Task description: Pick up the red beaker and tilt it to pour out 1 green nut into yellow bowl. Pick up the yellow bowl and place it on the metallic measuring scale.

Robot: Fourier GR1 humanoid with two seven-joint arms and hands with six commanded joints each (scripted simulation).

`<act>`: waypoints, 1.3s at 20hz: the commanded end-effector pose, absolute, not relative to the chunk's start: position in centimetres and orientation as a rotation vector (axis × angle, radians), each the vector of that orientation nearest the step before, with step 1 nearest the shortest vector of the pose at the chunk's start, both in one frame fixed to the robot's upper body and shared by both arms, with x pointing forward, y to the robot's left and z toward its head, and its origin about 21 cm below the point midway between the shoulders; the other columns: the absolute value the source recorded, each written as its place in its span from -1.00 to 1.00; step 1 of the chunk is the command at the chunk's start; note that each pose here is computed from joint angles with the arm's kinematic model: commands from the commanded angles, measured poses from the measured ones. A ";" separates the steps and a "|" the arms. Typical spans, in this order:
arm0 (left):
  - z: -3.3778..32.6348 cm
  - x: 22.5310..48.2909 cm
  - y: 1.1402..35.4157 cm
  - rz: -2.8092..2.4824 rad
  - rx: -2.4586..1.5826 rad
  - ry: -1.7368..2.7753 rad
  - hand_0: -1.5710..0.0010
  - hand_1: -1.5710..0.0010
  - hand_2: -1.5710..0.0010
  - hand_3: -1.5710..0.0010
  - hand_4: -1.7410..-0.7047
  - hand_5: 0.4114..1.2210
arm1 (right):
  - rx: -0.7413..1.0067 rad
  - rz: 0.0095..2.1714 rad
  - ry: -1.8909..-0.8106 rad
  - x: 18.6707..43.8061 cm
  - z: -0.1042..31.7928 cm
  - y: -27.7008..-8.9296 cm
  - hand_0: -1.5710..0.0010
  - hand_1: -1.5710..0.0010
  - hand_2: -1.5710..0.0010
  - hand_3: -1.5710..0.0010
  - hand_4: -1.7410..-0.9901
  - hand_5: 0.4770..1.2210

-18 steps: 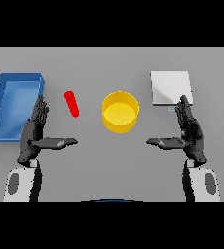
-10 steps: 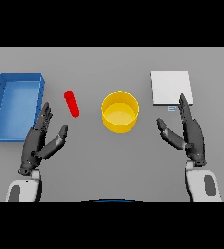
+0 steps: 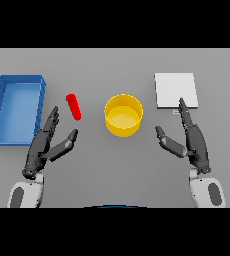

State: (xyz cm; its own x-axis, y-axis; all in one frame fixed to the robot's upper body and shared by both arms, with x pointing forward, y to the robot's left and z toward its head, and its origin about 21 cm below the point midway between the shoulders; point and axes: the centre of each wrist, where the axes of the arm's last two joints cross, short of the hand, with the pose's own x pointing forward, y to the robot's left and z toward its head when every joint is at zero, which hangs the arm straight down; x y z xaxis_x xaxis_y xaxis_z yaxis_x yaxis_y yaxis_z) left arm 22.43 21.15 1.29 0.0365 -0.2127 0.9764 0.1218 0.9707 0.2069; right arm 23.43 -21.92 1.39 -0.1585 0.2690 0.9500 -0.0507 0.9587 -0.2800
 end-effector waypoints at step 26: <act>-2.2 35.0 18.7 -0.252 0.051 -1.542 1.00 1.00 1.00 1.00 -0.12 -0.27 | -0.124 0.255 -1.709 22.6 1.3 -22.5 1.00 1.00 1.00 1.00 0.32 -0.55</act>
